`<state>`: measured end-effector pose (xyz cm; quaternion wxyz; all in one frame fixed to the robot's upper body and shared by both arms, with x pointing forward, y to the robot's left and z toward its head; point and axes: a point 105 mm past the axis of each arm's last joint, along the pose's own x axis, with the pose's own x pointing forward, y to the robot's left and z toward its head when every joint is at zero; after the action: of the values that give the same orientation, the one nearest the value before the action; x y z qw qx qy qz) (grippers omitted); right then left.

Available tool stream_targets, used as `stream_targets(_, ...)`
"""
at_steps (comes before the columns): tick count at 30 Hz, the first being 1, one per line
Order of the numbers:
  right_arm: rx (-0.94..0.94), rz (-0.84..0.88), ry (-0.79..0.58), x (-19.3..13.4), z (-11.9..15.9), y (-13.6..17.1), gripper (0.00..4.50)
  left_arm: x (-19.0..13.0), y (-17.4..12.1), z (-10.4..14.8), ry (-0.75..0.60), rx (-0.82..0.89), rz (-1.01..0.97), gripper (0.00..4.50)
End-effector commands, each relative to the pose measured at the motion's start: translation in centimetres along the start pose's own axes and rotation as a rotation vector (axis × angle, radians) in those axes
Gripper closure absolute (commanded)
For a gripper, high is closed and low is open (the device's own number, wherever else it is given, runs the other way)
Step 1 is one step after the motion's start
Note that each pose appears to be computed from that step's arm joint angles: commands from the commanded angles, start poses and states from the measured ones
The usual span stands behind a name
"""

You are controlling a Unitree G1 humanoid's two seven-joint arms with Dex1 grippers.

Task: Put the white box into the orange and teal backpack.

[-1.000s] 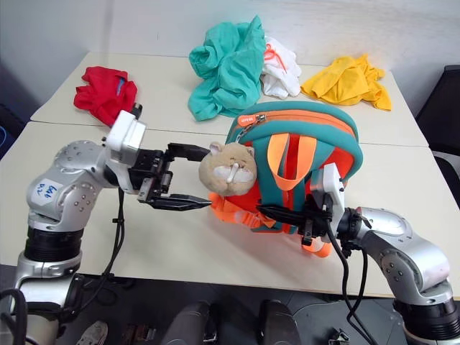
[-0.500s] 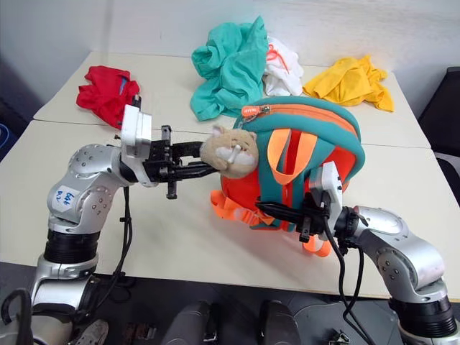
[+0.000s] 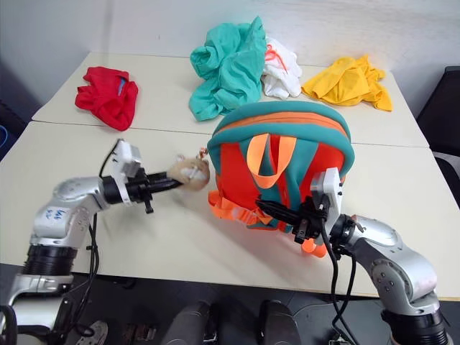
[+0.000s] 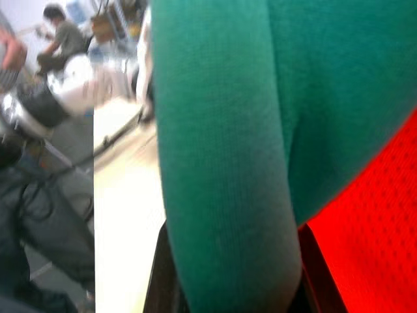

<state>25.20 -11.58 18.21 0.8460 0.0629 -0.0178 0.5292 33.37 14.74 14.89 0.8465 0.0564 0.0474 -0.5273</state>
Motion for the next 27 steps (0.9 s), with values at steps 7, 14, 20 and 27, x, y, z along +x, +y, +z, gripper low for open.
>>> stream_targets(7, -0.171, -0.074, 0.031, -1.6, -1.4, -1.5, 3.43, -1.0, -1.8, -1.7, 0.067, -0.084, -0.058, 2.58)
stream_targets(14, -0.242, -0.077, 0.178, -8.0, -0.6, -1.2, 1.05, -10.0, -0.5, -1.8, 0.171, 0.034, 0.093, 0.32)
stream_targets(20, -0.29, -0.231, 0.305, -14.2, 0.0, -2.8, 0.02, -15.5, -1.5, -3.5, 0.268, 0.078, 0.194, 0.0)
stream_targets(27, -0.463, -0.302, 0.479, -20.0, -1.7, -6.4, 0.02, -17.1, -1.8, -3.8, 0.284, 0.118, 0.264, 0.0)
